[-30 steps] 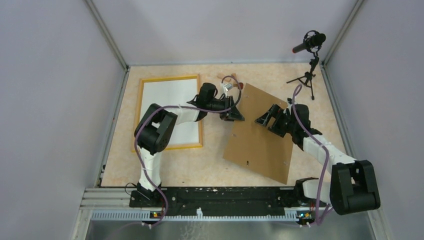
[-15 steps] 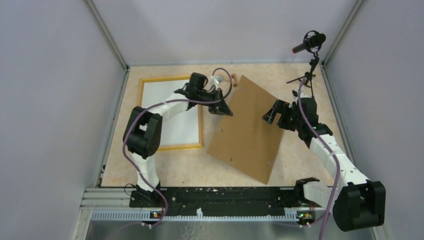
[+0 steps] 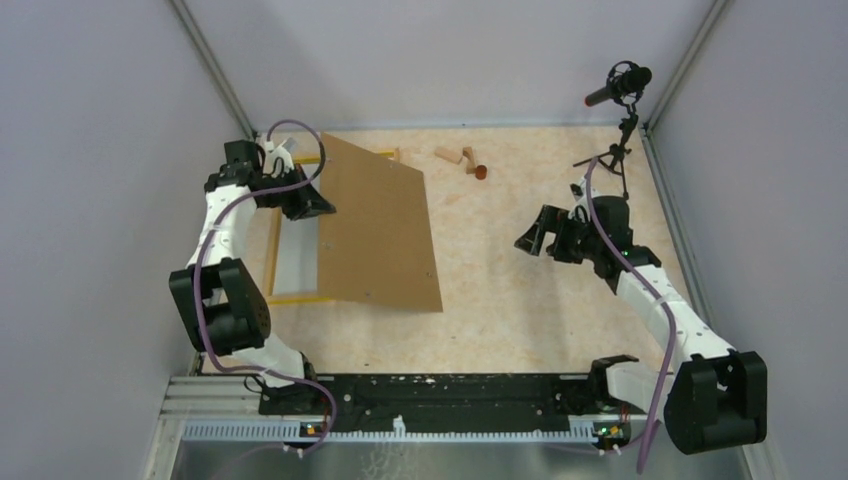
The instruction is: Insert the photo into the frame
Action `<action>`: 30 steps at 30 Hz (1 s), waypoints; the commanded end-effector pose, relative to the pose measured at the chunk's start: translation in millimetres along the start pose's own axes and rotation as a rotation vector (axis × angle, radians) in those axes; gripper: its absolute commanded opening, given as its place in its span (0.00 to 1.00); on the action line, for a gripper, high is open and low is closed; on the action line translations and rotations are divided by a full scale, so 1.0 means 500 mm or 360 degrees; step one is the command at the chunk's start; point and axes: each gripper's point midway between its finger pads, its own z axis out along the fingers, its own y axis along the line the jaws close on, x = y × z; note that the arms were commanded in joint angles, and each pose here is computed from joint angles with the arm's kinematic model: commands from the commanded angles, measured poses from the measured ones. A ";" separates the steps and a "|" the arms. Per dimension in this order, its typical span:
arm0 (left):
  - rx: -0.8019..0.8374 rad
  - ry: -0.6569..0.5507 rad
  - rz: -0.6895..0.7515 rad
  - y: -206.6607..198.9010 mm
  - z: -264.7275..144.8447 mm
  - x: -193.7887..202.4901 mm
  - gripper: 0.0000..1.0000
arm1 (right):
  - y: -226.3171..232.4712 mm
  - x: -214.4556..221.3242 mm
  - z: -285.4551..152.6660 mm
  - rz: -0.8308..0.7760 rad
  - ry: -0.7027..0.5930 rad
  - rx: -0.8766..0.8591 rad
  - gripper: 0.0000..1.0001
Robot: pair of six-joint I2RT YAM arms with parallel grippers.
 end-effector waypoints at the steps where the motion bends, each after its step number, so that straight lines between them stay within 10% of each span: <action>1: -0.0259 -0.0064 0.0323 0.022 -0.061 -0.025 0.00 | 0.032 0.009 0.007 -0.0069 0.0025 -0.0161 0.95; 30: -0.0483 -0.0753 0.0694 -0.202 -0.346 -0.165 0.00 | 0.077 0.126 0.047 -0.0243 0.0332 -0.0148 0.96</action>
